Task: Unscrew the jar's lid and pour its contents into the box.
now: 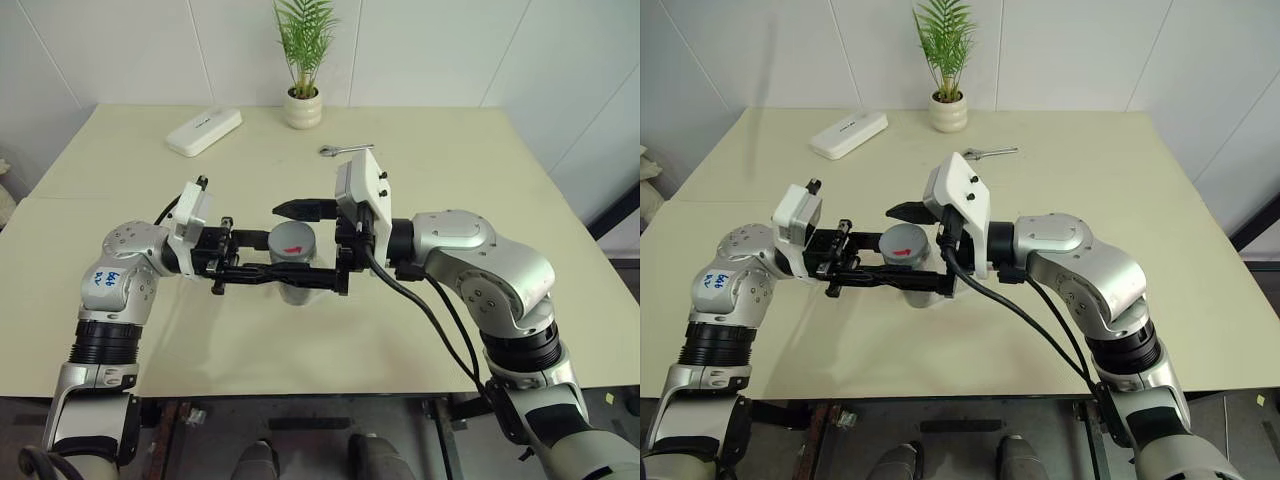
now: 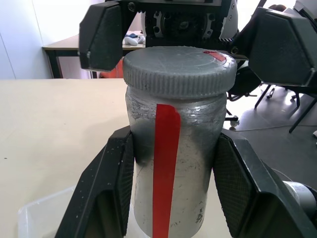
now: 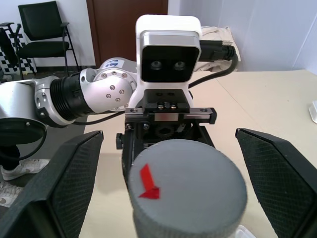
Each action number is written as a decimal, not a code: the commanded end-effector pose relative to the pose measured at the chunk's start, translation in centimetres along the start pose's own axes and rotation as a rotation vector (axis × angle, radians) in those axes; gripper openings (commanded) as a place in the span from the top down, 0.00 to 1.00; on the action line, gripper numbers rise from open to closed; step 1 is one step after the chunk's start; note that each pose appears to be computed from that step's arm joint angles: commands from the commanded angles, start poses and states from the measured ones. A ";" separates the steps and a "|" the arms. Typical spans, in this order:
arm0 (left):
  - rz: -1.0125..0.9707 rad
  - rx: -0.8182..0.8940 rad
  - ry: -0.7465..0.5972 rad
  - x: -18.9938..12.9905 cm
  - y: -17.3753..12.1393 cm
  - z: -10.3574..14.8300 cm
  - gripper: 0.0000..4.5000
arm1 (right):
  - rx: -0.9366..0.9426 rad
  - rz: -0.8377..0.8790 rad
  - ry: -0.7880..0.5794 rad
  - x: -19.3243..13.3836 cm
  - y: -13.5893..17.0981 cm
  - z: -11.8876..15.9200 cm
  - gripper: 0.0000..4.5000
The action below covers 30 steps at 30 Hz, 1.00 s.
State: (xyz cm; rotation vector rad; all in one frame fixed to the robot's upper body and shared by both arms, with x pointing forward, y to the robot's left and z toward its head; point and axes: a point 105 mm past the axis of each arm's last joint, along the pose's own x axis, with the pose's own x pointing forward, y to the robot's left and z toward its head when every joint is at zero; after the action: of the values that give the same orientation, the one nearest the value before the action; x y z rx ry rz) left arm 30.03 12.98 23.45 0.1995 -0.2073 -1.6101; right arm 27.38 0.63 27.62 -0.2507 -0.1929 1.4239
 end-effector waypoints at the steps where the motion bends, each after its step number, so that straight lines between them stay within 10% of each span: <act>1: -0.021 0.067 0.006 0.5 0.1 1.3 0.57 | -0.046 -0.012 -0.039 0.3 -0.3 1.2 0.00; 30: 0.028 0.051 0.013 -0.4 -0.5 0.8 0.57 | -0.058 -0.204 0.046 -3.4 -2.9 0.8 0.00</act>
State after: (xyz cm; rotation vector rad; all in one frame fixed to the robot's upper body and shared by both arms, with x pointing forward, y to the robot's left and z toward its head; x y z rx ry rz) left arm 30.41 13.29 23.30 0.2033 -0.2006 -1.5464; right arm 28.84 -1.36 27.60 -0.3024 -0.1545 1.3132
